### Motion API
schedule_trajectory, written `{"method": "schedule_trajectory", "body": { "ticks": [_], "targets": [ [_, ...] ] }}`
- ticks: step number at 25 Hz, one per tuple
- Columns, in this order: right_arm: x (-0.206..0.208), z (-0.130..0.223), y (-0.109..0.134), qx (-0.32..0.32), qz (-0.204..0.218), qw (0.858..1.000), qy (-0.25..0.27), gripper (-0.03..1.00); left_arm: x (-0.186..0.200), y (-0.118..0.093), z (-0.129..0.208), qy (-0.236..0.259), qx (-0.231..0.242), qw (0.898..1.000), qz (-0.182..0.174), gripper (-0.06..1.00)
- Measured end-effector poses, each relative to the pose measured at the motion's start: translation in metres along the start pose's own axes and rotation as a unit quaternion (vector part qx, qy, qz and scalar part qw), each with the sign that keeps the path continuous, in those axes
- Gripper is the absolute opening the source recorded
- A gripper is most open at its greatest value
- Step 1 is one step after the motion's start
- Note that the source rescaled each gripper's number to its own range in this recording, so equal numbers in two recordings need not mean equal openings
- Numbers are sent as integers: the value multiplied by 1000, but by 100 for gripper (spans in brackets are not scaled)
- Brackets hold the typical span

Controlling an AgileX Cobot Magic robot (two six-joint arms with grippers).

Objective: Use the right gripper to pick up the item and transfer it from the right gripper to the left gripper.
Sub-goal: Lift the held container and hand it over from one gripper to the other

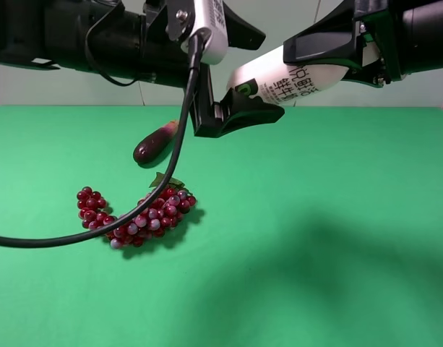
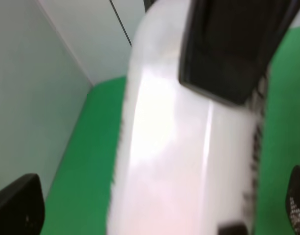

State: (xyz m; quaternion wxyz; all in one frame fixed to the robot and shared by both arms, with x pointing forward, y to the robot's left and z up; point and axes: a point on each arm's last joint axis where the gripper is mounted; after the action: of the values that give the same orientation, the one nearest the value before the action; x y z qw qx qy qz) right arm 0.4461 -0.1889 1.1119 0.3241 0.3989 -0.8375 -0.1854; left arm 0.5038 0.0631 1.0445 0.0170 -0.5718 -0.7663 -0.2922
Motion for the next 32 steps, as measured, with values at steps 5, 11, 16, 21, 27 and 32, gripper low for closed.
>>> {"method": "schedule_trajectory", "body": {
  "ticks": [5,11,16,21,27,32],
  "targets": [
    [0,0,0,1,-1,1000,1,9,-12,6,-2,-16,13,1000,-3,97],
    [0,0,0,4,-2,1000,3,9,-20,4,4,-21,12,1000,14,95],
    [0,1,1,5,-3,1000,3,9,-24,4,8,-19,16,1000,18,89],
    [0,1,1,6,-3,1000,3,9,-25,3,9,-18,16,1000,19,70],
    [0,-1,1,5,-1,1000,-4,9,-26,1,8,-21,12,999,26,18],
    [0,-1,1,7,-2,1000,-2,9,-26,0,8,-22,2,999,31,7]
  ]
}}
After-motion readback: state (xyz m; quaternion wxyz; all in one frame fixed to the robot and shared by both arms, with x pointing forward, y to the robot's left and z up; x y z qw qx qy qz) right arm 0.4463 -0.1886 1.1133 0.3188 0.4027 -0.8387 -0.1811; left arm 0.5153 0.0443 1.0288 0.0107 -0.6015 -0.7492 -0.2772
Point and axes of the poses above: a point on each arm's last joint axis where the gripper is mounted, x pointing back along that axis away from the gripper, y along the wrist's bending axis when the last joint is at zero, z = x × y, and after that the axes turned 1 degree about -x, right-handed
